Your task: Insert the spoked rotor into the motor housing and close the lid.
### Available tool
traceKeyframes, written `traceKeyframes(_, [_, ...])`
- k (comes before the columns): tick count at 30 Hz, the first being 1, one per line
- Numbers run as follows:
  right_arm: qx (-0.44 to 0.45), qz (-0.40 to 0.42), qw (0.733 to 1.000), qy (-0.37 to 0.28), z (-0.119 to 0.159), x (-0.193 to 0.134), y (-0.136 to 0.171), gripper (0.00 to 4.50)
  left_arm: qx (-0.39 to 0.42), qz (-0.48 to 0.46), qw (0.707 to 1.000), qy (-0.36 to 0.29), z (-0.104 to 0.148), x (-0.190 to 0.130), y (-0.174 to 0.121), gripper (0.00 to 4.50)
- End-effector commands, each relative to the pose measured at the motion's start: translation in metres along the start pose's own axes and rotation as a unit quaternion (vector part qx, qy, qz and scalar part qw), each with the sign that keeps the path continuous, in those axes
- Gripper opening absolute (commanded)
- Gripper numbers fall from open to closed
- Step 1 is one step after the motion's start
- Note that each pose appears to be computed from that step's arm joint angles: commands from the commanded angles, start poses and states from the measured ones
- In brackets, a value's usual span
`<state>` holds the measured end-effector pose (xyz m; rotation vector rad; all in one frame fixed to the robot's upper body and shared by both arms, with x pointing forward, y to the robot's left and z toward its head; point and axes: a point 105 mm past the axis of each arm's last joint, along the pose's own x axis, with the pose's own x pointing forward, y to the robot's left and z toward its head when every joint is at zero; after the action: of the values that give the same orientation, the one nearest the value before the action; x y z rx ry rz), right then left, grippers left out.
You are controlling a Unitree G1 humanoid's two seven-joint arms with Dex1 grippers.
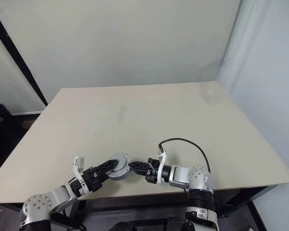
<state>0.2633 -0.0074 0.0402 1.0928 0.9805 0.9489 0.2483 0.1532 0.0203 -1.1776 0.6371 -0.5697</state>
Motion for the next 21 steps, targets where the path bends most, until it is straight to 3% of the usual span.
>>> traceKeyframes(1, [-0.035,0.070,0.997,-0.002,0.005,0.009,0.036,1.24,-0.010,-0.039,0.999,-0.010,0.003,0.004,-0.012,4.50])
traceKeyframes(6, [-0.035,0.064,0.997,-0.003,0.005,0.009,0.034,1.24,-0.022,-0.053,0.998,-0.012,0.001,0.005,-0.015,4.50])
traceKeyframes(13, [-0.036,0.055,0.998,-0.014,0.008,0.009,0.031,1.24,-0.035,-0.063,0.997,-0.011,-0.001,0.002,-0.016,2.29])
traceKeyframes(19, [-0.075,0.023,0.996,-0.035,0.015,0.009,0.026,1.24,-0.036,-0.071,0.997,-0.020,0.001,0.003,-0.018,2.21])
traceKeyframes(21, [-0.098,0.011,0.994,-0.042,0.018,0.008,0.024,1.97,-0.032,-0.072,0.997,-0.028,0.003,0.004,-0.018,2.18])
